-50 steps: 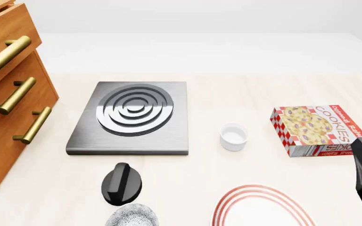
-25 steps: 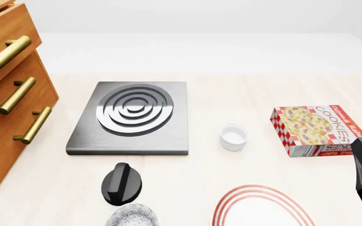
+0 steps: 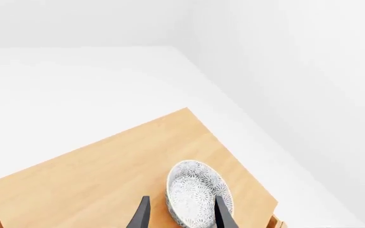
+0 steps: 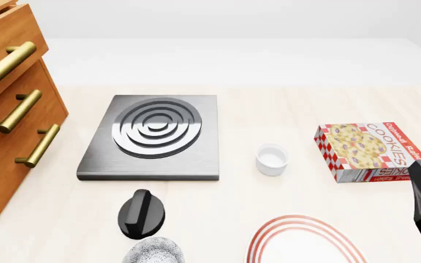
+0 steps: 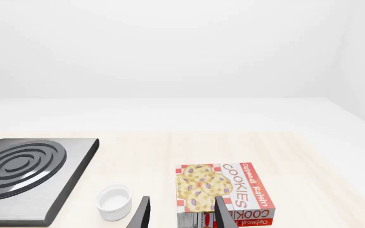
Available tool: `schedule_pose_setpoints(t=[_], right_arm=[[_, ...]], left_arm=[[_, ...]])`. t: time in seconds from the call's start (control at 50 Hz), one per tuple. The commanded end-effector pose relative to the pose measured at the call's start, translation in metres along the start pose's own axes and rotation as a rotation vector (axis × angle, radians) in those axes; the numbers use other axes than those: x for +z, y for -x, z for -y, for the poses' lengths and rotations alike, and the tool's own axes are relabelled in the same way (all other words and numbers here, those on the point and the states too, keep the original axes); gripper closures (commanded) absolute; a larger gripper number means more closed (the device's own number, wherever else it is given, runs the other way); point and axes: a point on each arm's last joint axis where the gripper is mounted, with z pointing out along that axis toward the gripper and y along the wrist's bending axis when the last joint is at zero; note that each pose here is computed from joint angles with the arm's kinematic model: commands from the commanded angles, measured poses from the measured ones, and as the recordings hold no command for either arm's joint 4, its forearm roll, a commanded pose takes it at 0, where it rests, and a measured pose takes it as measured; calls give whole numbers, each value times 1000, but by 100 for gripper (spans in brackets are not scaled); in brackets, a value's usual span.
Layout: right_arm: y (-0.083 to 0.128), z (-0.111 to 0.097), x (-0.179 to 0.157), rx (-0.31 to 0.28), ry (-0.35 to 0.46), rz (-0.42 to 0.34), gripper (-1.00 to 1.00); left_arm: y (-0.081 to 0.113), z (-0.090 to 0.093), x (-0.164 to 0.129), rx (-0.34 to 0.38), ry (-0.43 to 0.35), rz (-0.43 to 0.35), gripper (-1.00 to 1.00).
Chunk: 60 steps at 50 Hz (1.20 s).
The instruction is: Pick the akita bowl on the wooden cabinet and place it on the plate.
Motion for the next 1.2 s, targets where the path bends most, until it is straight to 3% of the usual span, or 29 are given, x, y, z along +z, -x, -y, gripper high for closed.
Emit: schedule_pose_setpoints(t=[0.02, 1.2], right_arm=[[0, 0, 0, 0, 0, 0, -100], [0, 0, 0, 0, 0, 0, -100]], left_arm=[[-2, 1, 6, 4, -5, -7, -100], [-30, -4, 40, 26, -7, -61, -100]])
